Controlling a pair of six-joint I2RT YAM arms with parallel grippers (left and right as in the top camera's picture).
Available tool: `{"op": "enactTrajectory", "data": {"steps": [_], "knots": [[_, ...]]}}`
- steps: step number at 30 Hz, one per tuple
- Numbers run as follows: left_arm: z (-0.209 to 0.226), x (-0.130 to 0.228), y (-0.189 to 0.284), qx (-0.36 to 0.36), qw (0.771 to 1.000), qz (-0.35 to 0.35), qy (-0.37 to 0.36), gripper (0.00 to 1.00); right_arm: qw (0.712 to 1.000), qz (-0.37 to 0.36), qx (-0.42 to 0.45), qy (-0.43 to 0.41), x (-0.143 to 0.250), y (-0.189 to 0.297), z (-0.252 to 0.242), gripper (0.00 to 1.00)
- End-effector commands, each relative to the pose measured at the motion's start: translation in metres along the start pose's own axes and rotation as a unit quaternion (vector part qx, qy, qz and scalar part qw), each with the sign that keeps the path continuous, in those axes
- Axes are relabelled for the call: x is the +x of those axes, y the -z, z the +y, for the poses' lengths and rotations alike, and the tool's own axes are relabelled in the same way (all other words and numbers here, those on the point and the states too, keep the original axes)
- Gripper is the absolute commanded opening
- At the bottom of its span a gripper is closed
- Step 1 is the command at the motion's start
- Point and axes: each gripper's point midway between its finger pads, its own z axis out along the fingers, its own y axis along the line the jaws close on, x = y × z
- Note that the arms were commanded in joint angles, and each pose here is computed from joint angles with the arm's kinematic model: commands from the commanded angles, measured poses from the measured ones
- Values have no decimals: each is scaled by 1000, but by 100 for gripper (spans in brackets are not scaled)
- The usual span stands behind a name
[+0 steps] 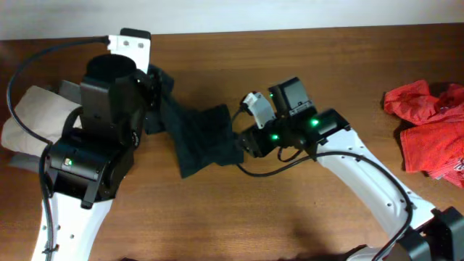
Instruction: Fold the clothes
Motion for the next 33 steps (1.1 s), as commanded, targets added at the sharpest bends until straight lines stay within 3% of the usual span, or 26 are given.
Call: {"op": "enactTrajectory", "data": {"steps": [1,11,24,33], "knots": [[10,-30,17,-9,999,-49,21,0,999,5,-46,24,2,-9,36,51],[27,-80,50,-14,991,-122,50,0,998,-21,27,58,-9,-34,74,54],[42,-115,85,-21,981,-176,72,0,994,-68,-10,80,-20,-53,138,54],[42,-125,97,-89,975,-191,72,0,989,-99,-52,96,-31,-54,169,55]]}}
